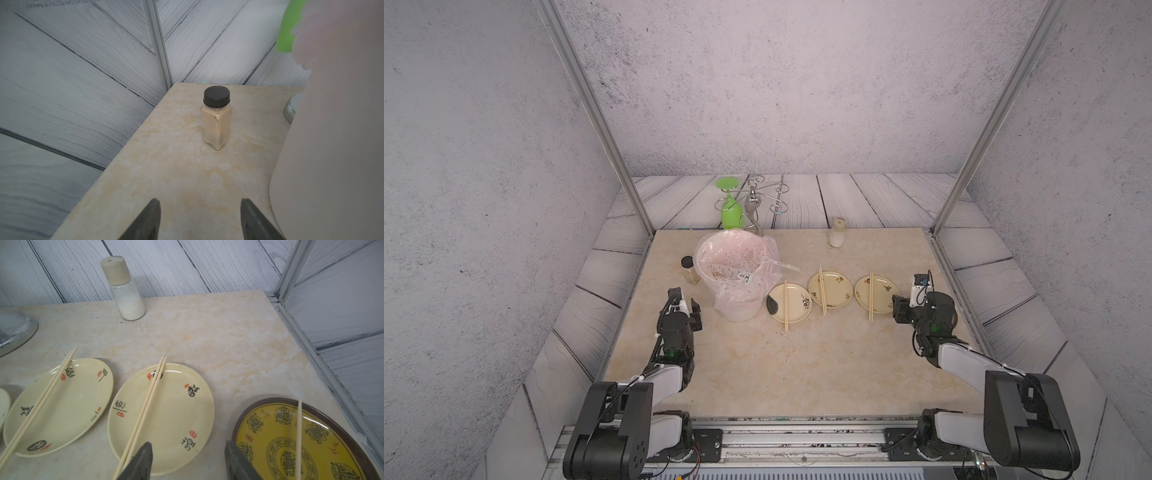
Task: Remove the packaging of disposable chopsticks
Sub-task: Reset both arms
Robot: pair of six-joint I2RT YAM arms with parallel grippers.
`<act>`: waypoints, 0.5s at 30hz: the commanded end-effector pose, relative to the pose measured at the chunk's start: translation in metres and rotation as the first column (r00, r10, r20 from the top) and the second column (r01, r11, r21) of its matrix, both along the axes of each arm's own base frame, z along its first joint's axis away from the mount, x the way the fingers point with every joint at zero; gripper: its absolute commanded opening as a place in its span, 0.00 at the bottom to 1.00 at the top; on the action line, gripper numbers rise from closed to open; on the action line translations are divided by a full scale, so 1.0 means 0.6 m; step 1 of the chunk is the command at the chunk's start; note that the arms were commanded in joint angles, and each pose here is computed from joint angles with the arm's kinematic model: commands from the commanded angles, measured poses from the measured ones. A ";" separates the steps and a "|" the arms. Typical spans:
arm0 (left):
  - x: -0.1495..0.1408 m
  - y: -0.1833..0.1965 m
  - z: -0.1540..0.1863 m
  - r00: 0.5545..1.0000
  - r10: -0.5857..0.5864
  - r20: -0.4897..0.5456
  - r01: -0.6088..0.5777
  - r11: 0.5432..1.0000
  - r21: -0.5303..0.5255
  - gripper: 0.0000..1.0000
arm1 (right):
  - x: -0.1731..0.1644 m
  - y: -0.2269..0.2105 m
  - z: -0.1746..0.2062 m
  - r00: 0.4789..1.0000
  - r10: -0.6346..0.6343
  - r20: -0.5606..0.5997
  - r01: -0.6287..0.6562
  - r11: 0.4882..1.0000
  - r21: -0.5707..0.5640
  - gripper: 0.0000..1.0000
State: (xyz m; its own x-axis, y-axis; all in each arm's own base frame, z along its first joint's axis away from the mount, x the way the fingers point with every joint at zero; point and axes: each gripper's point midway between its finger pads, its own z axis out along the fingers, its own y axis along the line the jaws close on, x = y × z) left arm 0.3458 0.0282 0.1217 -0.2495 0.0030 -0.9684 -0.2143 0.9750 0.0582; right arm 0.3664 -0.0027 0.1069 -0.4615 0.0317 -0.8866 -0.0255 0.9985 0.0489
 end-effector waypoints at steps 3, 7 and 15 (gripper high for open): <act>0.023 -0.017 0.021 0.995 -0.076 0.071 0.075 0.997 0.018 0.65 | 0.023 0.017 0.016 0.996 0.058 0.070 -0.059 0.998 0.008 0.61; 0.034 -0.007 0.004 0.997 -0.044 0.061 0.043 0.999 0.016 0.66 | 0.045 0.019 -0.003 0.991 0.097 0.097 -0.098 0.995 0.010 0.61; 0.054 0.045 -0.028 0.995 0.098 -0.015 -0.098 0.993 -0.071 0.71 | 0.058 0.000 -0.032 0.999 0.018 0.052 -0.017 1.000 -0.006 0.68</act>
State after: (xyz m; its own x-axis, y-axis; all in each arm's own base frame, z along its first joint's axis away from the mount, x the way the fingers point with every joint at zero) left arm 0.3708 0.0394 0.0965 -0.2900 -0.0330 -0.9564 -0.2332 0.9717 0.0372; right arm 0.3909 0.0027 0.0800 -0.4367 0.0195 -0.8994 -0.0843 0.9945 0.0625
